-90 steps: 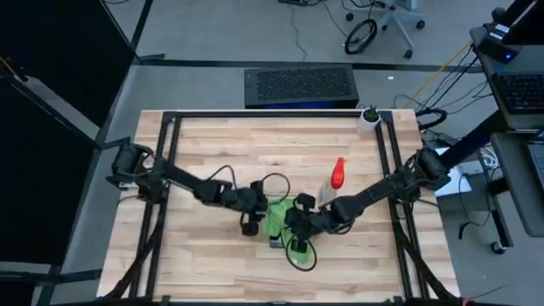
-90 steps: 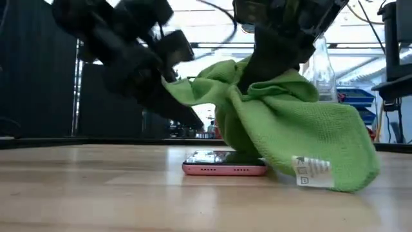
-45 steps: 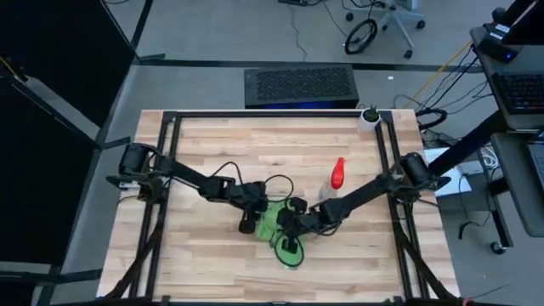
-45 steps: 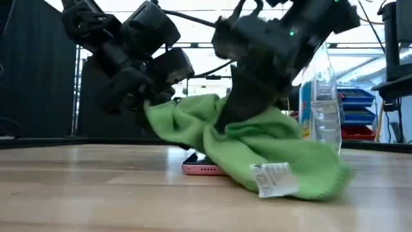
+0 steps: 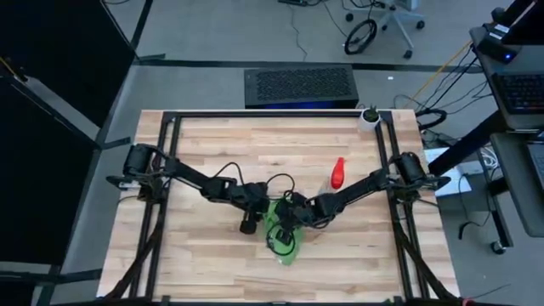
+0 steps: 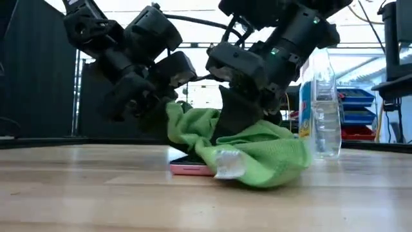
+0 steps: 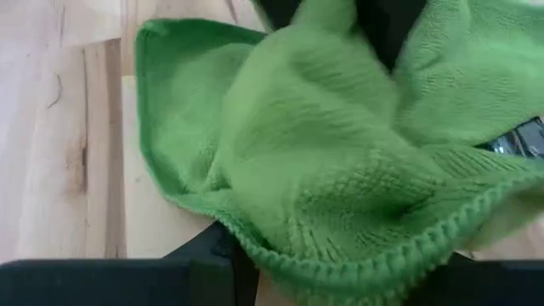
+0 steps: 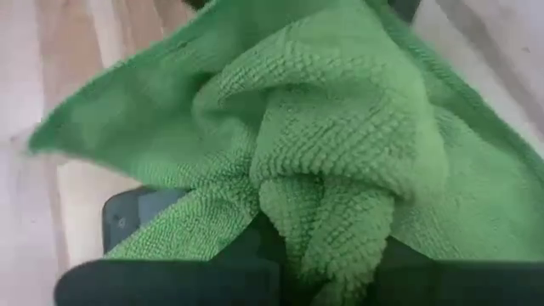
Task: Apply microfiber cloth
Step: Wipe the front of the cellphone with the green microfiber cloth
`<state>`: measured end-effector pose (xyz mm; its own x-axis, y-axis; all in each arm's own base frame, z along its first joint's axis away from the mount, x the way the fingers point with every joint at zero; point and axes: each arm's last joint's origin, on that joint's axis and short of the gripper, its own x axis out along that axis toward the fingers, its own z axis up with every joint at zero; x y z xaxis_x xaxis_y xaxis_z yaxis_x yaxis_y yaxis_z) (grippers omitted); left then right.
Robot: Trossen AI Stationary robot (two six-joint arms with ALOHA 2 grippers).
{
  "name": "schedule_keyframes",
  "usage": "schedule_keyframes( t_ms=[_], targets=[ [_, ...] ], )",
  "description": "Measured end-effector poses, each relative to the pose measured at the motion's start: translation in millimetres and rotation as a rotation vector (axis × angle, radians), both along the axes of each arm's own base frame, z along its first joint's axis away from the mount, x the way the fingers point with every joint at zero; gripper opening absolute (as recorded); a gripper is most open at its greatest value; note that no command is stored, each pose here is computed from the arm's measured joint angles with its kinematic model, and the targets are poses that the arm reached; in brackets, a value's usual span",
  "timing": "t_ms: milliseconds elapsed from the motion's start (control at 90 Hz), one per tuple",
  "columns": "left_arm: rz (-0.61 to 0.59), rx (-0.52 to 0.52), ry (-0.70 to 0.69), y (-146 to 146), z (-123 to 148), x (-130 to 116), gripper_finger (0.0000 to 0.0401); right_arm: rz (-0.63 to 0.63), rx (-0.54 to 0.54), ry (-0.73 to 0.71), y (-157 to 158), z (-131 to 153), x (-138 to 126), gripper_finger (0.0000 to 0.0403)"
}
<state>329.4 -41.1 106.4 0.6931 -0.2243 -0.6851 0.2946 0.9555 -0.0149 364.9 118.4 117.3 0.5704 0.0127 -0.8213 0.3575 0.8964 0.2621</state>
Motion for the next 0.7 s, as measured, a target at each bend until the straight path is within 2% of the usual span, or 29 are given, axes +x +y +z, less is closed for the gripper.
schedule_keyframes(
  t_ms=[89,422,589,700],
  targets=[
    [-0.002,0.002,0.024,-0.3,-2.9,-1.9,0.0120,0.032,0.036,0.008,7.0,2.9,-2.8,0.0024],
    [0.007,0.008,0.021,0.7,-2.4,-1.7,0.0120,0.035,0.023,-0.028,4.2,5.3,0.0,0.0024],
    [0.014,0.005,-0.016,0.3,12.2,-3.7,0.0121,0.059,-0.025,-0.042,3.0,10.2,-1.2,0.0024],
    [0.001,-0.003,-0.075,-4.1,30.8,-5.7,0.0121,0.074,-0.049,-0.048,-0.1,24.5,-6.8,0.0024]
  ],
)
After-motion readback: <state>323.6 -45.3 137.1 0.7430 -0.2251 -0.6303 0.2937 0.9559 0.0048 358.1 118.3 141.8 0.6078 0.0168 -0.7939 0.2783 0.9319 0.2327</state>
